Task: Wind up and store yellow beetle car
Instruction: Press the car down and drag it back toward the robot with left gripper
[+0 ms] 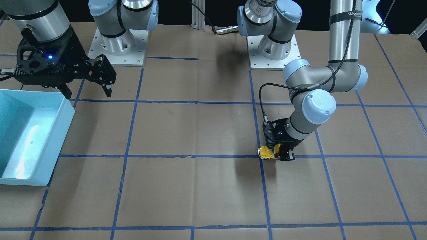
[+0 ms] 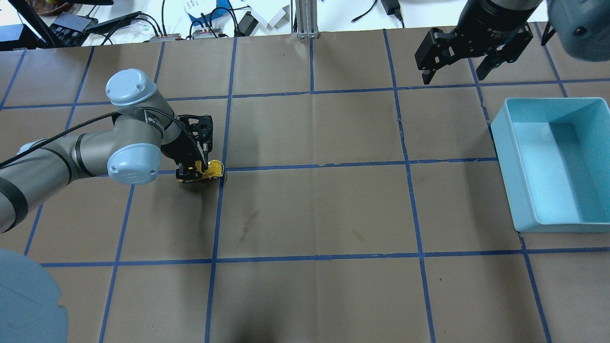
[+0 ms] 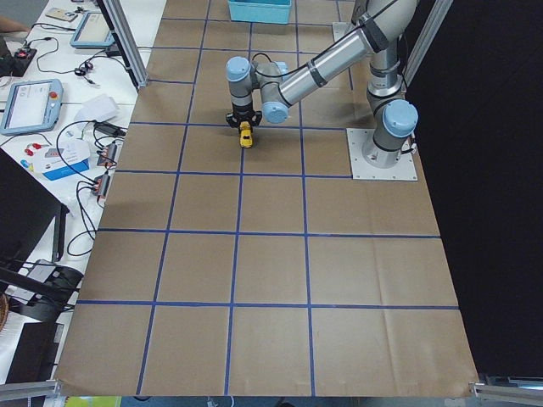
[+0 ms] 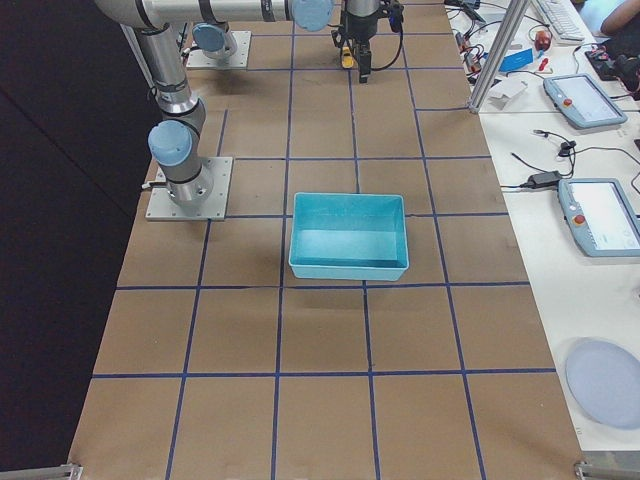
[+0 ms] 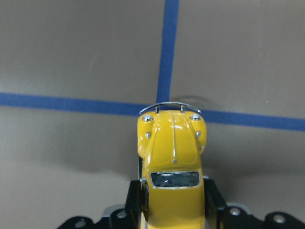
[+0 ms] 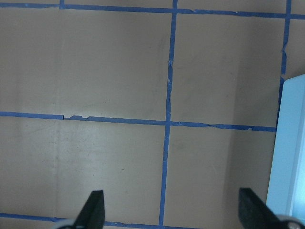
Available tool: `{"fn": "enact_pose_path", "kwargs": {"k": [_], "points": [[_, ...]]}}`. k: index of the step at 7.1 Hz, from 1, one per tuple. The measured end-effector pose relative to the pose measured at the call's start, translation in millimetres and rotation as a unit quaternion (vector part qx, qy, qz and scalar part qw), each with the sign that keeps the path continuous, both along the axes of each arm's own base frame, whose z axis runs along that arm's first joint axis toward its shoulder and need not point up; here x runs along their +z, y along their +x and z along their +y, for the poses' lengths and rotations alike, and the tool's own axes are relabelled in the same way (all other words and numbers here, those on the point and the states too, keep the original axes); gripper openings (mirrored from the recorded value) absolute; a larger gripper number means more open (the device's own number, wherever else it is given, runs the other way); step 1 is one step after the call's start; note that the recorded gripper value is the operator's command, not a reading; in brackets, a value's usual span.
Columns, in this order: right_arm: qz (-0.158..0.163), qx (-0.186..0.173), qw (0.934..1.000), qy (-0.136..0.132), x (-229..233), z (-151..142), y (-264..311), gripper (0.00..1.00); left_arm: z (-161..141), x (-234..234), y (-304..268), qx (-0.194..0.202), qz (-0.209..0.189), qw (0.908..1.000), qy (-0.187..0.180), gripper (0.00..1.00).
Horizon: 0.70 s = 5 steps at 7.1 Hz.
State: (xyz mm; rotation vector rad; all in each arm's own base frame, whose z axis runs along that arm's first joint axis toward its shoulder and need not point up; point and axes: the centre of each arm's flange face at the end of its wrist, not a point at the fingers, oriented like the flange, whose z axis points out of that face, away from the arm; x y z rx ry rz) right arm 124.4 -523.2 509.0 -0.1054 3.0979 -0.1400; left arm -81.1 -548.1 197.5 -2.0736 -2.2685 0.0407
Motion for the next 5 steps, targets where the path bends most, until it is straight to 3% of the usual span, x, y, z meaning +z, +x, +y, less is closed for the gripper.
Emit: {"fn": "enact_pose_path", "kwargs": {"k": [5], "points": [[0.0, 0.0, 1.0, -0.002, 0.9, -0.7, 0.1, 1.0, -1.8, -2.2, -4.3, -0.038, 0.013, 0.9992, -0.004, 0.23]]}}
